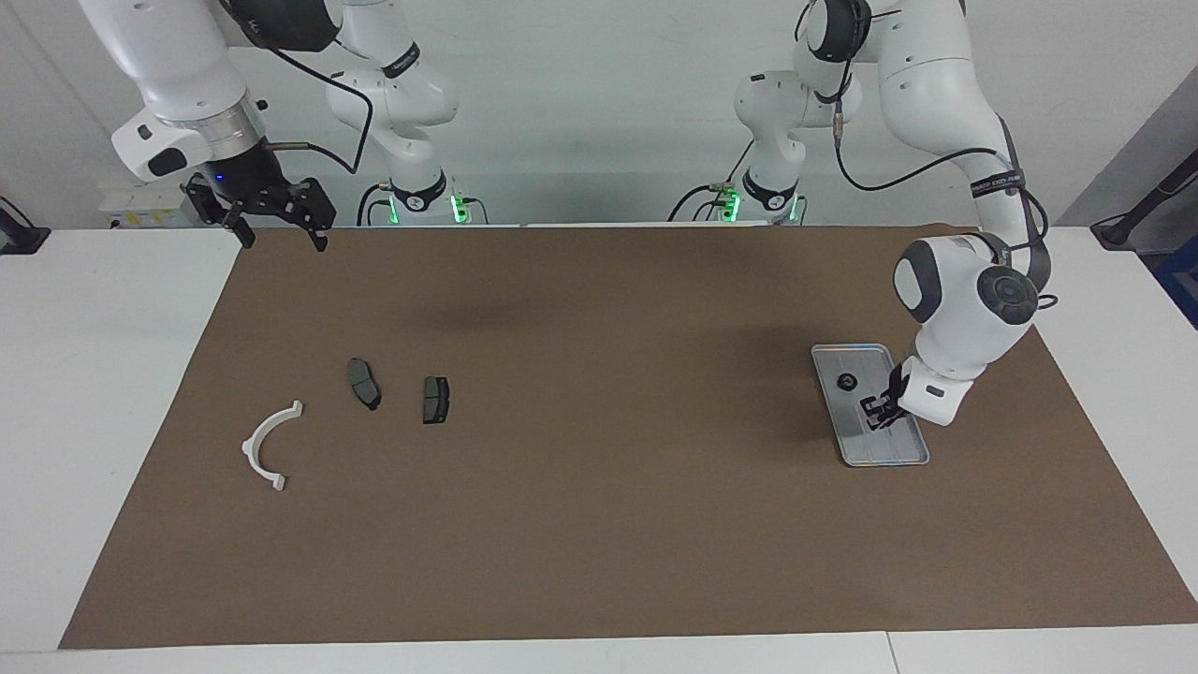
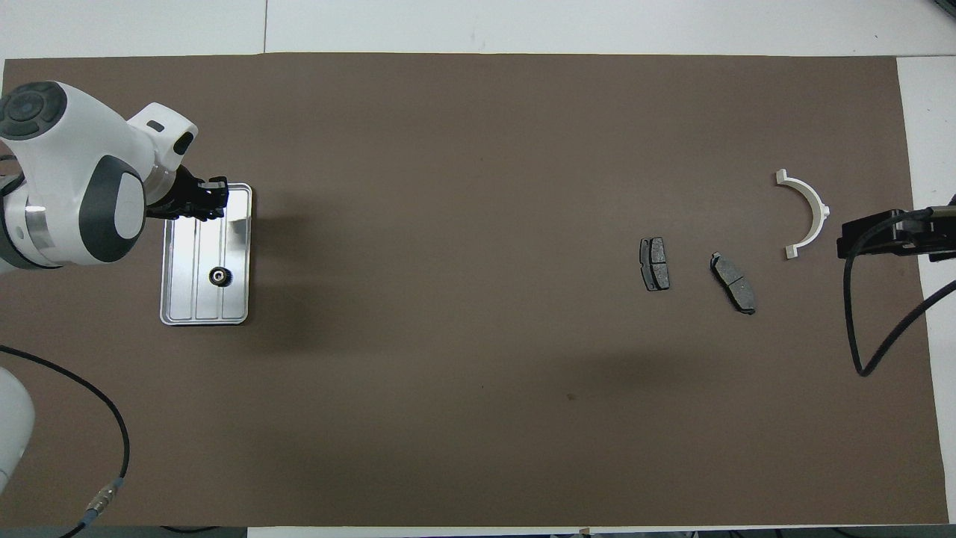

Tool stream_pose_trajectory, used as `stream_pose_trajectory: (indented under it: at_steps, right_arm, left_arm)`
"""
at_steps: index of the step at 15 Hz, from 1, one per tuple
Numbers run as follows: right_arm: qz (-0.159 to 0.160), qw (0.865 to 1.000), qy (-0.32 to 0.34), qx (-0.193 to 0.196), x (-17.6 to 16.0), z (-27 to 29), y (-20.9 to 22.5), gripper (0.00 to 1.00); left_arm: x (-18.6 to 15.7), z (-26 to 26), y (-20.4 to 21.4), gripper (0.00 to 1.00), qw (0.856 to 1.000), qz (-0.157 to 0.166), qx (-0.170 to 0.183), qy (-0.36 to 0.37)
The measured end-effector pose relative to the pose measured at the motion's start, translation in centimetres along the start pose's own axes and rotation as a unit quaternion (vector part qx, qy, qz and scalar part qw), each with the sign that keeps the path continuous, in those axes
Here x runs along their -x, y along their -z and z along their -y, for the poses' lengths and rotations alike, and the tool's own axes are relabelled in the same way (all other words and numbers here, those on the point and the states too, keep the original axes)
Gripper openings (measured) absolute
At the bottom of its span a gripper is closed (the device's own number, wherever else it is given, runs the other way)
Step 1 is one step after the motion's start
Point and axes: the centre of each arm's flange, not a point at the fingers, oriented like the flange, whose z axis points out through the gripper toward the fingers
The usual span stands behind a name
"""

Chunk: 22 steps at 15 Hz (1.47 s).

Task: Pick bearing gear from pile to tray
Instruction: 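Lower the gear into the tray and open the left gripper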

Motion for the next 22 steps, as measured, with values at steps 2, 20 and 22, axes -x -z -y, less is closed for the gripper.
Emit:
stream_pose_trajectory:
  at_steps: [2,20,22]
  right_arm:
    - [0.001,1.000,0.000,0.000,0.0,0.0,-0.1,1.00]
    - [0.006,1.000,0.000,0.000,-0.1,0.0,-0.5,1.00]
    - [0.006,1.000,0.000,0.000,-0.1,0.0,-0.6,1.00]
  left_arm:
    - [-0.3,1.9,-0.1,0.24,1.000,-0.006,0.001,-0.001]
    - [1.9,4.0,-4.1,0.24,1.000,-0.008,0.004,0.016]
    - [2.1,3.7,-4.2,0.30,1.000,-0.007,0.004,0.015]
